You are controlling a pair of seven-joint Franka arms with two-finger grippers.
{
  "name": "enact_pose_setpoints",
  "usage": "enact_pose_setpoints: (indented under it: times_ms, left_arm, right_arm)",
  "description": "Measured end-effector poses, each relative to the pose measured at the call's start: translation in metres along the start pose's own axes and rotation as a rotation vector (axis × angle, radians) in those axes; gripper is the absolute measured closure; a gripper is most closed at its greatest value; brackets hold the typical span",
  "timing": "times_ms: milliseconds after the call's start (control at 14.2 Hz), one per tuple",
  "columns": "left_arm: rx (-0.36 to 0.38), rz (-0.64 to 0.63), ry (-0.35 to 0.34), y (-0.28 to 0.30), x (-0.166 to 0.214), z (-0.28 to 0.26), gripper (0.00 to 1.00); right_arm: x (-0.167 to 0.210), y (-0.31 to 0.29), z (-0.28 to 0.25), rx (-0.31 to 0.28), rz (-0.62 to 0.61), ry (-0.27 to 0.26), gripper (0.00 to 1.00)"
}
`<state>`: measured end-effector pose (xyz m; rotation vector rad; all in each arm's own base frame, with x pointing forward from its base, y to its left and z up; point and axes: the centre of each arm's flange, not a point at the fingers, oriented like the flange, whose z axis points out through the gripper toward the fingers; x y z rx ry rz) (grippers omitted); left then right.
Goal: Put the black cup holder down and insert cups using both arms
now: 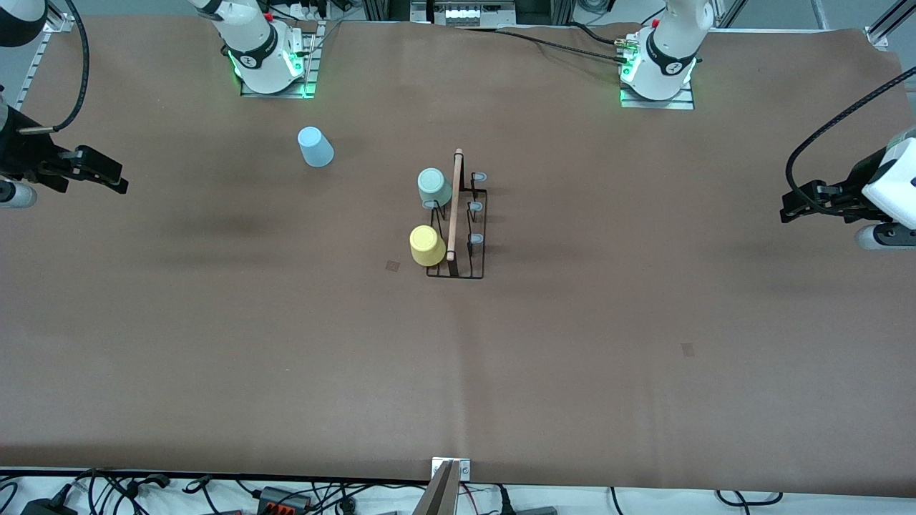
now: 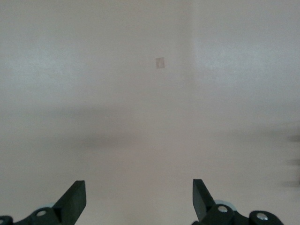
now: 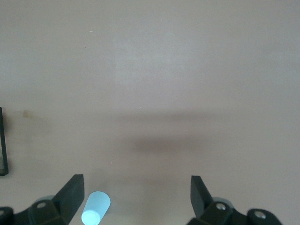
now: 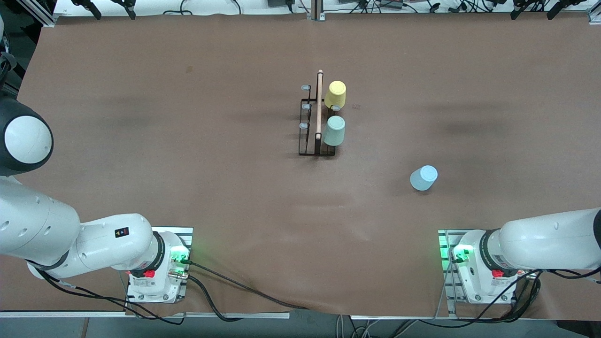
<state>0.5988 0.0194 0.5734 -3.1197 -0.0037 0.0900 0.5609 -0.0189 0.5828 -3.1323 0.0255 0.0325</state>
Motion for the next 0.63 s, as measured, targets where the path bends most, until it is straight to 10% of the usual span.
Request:
enact_pose_setpoints:
  times_ms: [632]
  left_arm:
    - [-0.068,-0.03,0.002,-0.023,0.0,0.003,0.0]
  right_arm:
    - [-0.001,-0.003,0.002,0.0,-0.006,-0.004,0.0]
